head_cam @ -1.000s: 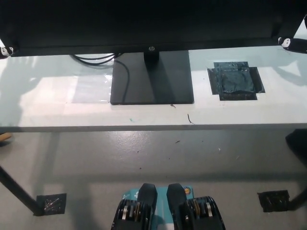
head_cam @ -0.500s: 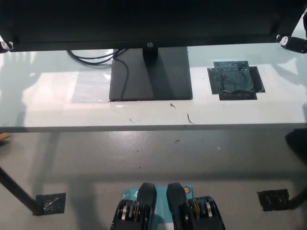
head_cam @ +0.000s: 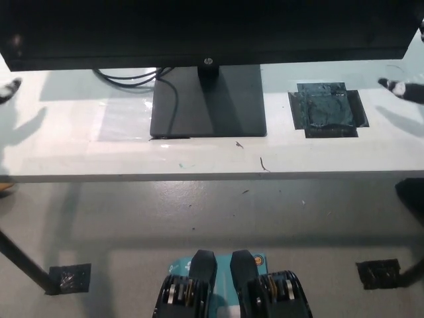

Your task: The monitor is placed at the center of the table and the robot uses both its hand to grab the left and right sides of the monitor to tilt the angle of the monitor downwards

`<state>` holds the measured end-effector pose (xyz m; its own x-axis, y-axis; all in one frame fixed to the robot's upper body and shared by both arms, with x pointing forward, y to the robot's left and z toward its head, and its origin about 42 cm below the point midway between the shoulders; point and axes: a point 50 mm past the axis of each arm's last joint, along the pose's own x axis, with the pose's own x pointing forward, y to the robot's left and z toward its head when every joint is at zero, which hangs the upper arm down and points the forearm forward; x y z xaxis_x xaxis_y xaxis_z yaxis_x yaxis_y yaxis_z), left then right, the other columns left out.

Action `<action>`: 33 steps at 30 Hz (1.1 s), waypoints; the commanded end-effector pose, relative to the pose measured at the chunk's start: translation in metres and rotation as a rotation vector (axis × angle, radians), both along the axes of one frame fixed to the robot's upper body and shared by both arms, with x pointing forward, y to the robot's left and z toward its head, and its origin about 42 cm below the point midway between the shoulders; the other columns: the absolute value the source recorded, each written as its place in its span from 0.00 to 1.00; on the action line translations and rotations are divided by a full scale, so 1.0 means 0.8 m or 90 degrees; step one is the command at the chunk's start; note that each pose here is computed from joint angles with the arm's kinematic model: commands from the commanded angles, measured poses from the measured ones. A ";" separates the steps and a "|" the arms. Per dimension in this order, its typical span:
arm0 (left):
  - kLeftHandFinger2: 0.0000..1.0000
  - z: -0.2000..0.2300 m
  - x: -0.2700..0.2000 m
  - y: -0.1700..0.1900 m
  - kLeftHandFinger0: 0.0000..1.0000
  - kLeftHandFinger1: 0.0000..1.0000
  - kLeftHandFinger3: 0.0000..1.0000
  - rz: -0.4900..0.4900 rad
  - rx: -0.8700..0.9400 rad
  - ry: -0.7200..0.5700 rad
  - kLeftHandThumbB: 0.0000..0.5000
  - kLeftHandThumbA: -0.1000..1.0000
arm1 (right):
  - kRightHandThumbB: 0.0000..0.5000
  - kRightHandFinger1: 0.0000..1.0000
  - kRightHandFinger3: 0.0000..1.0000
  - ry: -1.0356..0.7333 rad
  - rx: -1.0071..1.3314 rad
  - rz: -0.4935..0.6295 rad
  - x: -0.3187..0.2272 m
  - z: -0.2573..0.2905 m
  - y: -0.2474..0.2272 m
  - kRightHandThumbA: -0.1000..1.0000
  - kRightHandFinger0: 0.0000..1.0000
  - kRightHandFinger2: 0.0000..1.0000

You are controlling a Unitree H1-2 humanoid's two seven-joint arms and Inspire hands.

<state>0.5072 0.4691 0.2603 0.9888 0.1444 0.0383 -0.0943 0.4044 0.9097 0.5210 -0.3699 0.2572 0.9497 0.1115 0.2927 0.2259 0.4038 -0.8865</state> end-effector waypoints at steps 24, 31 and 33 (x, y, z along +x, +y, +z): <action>1.00 0.045 -0.282 -0.006 1.00 1.00 1.00 -0.210 -0.194 -0.255 0.77 1.00 | 1.00 1.00 1.00 -0.104 0.241 0.155 -0.234 -0.024 -0.067 1.00 1.00 1.00; 1.00 -0.019 -0.355 -0.151 1.00 1.00 1.00 -0.373 -0.352 -0.288 0.62 1.00 | 0.96 1.00 1.00 -0.167 0.338 0.271 -0.329 -0.077 0.084 1.00 1.00 1.00; 1.00 -0.019 -0.356 -0.152 1.00 1.00 1.00 -0.371 -0.353 -0.288 0.62 1.00 | 0.96 1.00 1.00 -0.168 0.340 0.269 -0.330 -0.077 0.084 1.00 1.00 1.00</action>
<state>0.3074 0.4545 0.1623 0.9958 -0.0697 0.0591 0.0052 0.6890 0.7247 0.3420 -0.4009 0.1184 0.9866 0.1609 0.0265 -0.0514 0.4613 -0.8858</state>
